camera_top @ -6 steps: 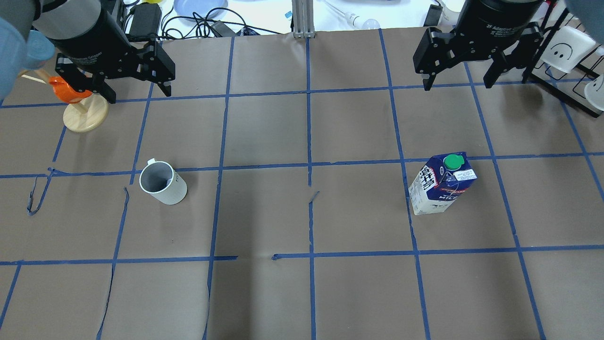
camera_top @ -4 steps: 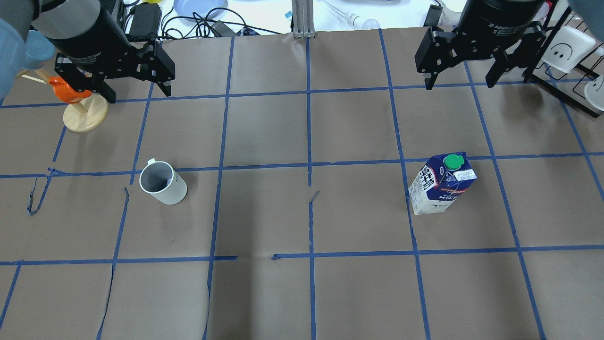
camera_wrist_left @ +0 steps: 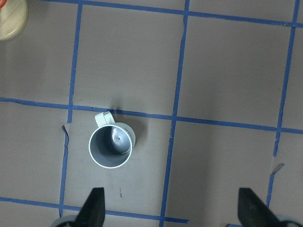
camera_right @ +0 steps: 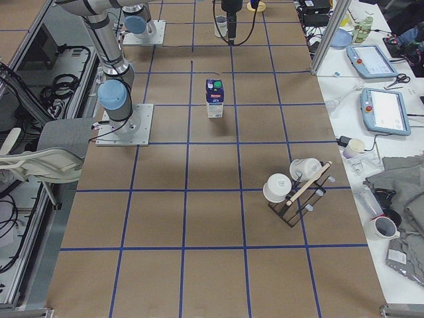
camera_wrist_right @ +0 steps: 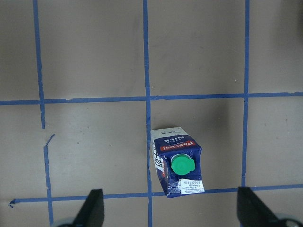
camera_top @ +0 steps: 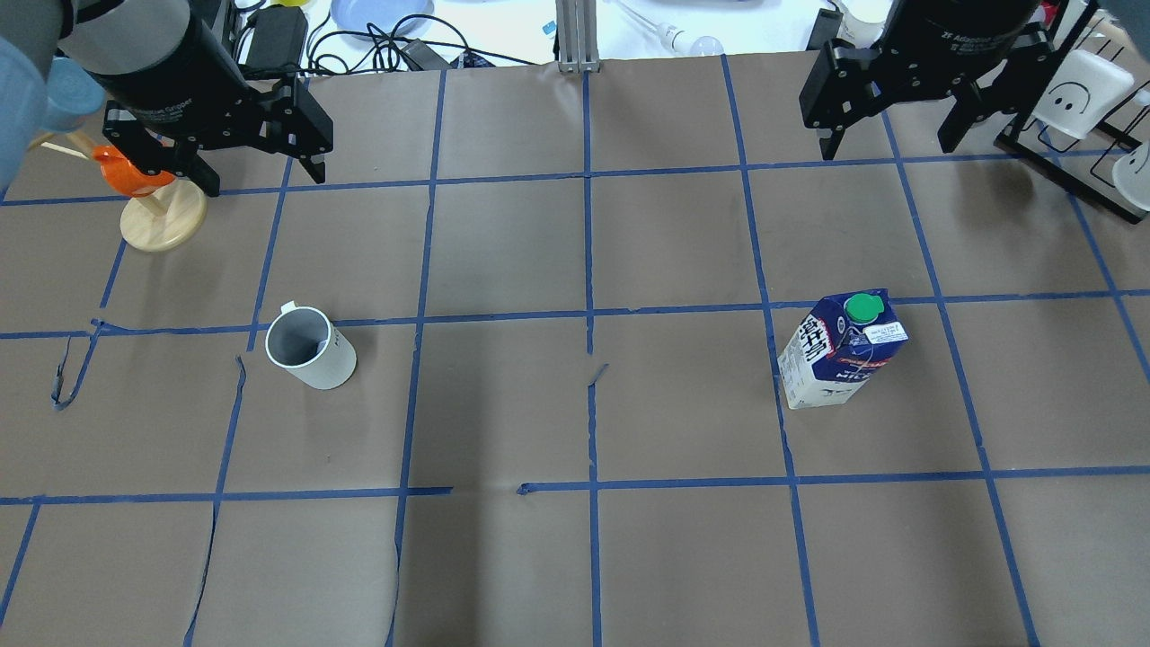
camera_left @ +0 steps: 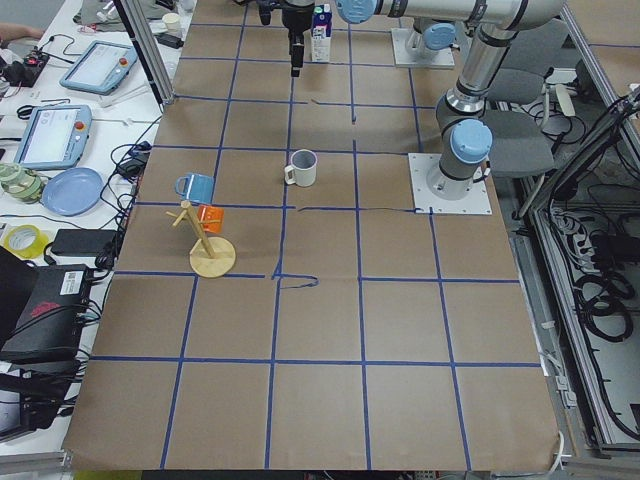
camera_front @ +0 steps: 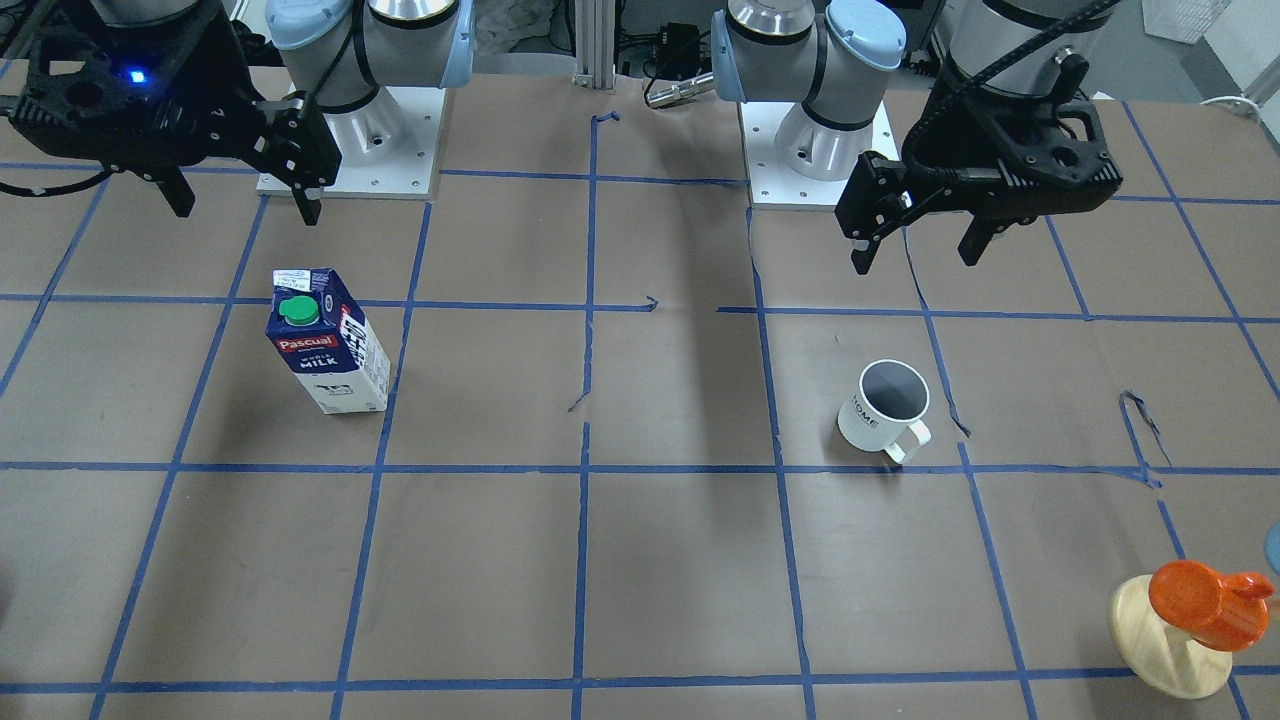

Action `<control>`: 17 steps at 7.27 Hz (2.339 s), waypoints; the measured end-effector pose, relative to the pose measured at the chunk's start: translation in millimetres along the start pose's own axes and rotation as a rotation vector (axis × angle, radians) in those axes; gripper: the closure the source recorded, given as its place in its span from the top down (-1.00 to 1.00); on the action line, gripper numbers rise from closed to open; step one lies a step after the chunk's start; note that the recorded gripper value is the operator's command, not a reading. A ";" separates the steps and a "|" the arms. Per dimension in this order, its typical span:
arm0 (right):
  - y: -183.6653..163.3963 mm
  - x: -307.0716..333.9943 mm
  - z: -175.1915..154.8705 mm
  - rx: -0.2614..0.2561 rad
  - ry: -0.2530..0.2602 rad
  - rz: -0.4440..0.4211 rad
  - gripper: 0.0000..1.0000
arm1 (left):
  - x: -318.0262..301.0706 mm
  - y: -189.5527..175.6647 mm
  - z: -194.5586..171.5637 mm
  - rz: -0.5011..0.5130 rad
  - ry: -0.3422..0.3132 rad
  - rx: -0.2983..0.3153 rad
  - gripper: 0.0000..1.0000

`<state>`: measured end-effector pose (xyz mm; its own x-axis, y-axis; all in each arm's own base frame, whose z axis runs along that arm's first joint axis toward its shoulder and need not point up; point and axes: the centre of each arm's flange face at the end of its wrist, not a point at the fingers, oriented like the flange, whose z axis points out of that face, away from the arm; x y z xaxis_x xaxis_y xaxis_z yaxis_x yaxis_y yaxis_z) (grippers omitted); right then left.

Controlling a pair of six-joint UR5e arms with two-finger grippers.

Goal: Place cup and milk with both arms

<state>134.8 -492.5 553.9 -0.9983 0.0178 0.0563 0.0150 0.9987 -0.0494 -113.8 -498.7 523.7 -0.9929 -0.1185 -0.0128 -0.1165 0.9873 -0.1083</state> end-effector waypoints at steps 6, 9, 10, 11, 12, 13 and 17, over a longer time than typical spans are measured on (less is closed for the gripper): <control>0.9 -2.6 3.1 -0.012 -0.009 -0.010 1.00 | 0.4 2.0 2.7 0.001 0.000 -0.006 1.00; -1.8 -3.0 6.2 -0.017 -0.010 -0.010 1.00 | 0.4 2.7 4.4 0.001 -0.001 -0.009 1.00; -3.0 -2.8 8.9 -0.022 -0.010 -0.010 1.00 | -0.8 2.0 6.8 0.000 -0.001 -0.016 1.00; -6.2 -2.3 16.2 -0.038 -0.009 -0.013 1.00 | -5.2 0.1 13.0 0.014 0.001 -0.037 1.00; -11.8 -1.5 30.6 -0.066 -0.007 -0.028 1.00 | -16.8 -5.3 25.5 0.040 0.003 -0.068 1.00; -14.0 -0.6 49.5 -0.102 -0.006 -0.048 1.00 | -39.6 -15.2 48.1 0.054 0.005 -0.104 1.00; -1.7 36.8 151.5 -0.229 -0.025 -0.091 0.96 | -141.0 -16.4 184.1 0.040 0.045 -0.171 1.00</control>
<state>89.4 -500.9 405.0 -0.9972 -0.0707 0.0250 -0.0650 0.9812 0.1819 32.8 -517.7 344.3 -0.9964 -0.0782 0.0313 -0.0761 0.9952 0.0617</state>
